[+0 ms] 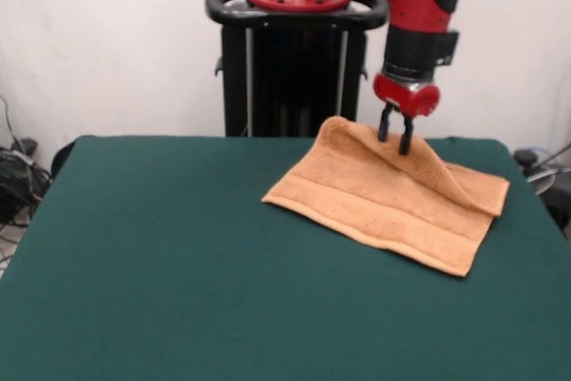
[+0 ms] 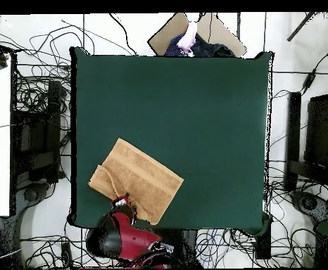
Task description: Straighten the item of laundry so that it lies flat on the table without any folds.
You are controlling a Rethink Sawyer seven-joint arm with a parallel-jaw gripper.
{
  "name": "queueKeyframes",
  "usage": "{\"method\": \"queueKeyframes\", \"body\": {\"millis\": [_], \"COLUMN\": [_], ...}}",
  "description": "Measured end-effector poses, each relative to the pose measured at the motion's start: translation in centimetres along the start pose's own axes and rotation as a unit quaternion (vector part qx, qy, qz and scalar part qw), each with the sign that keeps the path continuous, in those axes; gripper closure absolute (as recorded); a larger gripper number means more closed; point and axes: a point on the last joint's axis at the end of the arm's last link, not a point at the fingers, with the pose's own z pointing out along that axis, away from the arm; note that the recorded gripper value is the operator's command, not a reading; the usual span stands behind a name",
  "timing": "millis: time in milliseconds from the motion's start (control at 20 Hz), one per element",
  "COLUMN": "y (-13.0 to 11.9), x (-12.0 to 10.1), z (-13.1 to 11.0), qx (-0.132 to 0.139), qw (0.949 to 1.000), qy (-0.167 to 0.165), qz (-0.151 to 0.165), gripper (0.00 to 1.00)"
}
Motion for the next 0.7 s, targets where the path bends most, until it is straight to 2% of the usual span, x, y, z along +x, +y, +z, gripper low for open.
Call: {"method": "queueKeyframes", "body": {"millis": [250, 300, 450, 700], "y": [-0.8, -0.9, -1.3, -2.7], "x": [1.4, 2.5, 4.5, 6.3], "z": [-0.5, -0.7, -0.7, -0.1], "qx": [0.005, 0.003, 0.003, 0.017], "qw": [0.9992, 0.9984, 0.9965, 0.9943], "qy": [-0.017, -0.017, -0.012, -0.002], "qz": [-0.035, -0.053, -0.083, -0.105], "gripper": [0.00, 0.00, 0.00, 0.00]}}
